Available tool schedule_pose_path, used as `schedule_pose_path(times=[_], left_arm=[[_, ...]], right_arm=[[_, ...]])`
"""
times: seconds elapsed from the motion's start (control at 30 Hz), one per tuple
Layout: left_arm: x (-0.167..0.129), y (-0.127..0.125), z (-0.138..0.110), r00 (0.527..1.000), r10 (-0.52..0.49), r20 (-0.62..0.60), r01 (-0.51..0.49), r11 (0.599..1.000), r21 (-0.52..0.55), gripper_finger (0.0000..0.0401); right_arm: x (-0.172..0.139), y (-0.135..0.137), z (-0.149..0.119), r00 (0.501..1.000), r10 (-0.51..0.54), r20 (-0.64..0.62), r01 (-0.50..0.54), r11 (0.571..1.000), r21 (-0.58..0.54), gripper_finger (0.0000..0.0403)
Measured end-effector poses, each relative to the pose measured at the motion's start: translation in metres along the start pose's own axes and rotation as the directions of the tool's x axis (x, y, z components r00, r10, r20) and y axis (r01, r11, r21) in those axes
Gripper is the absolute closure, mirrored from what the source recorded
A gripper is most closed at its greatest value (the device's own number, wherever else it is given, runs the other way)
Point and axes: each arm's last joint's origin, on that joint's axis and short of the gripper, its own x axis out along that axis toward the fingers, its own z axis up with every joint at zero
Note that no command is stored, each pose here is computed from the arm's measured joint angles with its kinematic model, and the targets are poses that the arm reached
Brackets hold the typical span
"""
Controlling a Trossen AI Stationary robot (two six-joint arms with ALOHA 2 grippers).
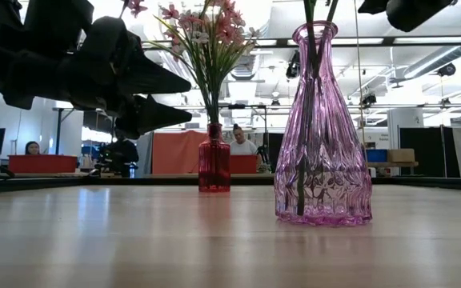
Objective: Sort flowers into vase by color
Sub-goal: Put the black flower into the purple vase
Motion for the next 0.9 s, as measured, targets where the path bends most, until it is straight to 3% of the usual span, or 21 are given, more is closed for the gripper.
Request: schedule_pose_path(times=[0.17,0.43,0.9], left_arm=[[0.001,-0.001,0.002,1.0,-0.003,0.009,0.003,1.0,-0.003,0.0062],[0.001,-0.001,0.002,1.0,-0.004,0.007,0.004,1.0,-0.011,0.0062],[0.001,-0.002,0.004,1.0,-0.009,0.017,0.009,1.0,-0.012,0.0062]], right_arm=[[0.0,-0.002,-0.006,1.0,-0.006,-0.017,0.007,0.997,0.076,0.039],[-0.001,-0.008,-0.025,0.997,-0.049,-0.062,0.055,0.994,0.094,0.039],[0.002,-0.004,-0.028,0.996,-0.06,-0.066,0.066,0.993,0.095,0.039]])
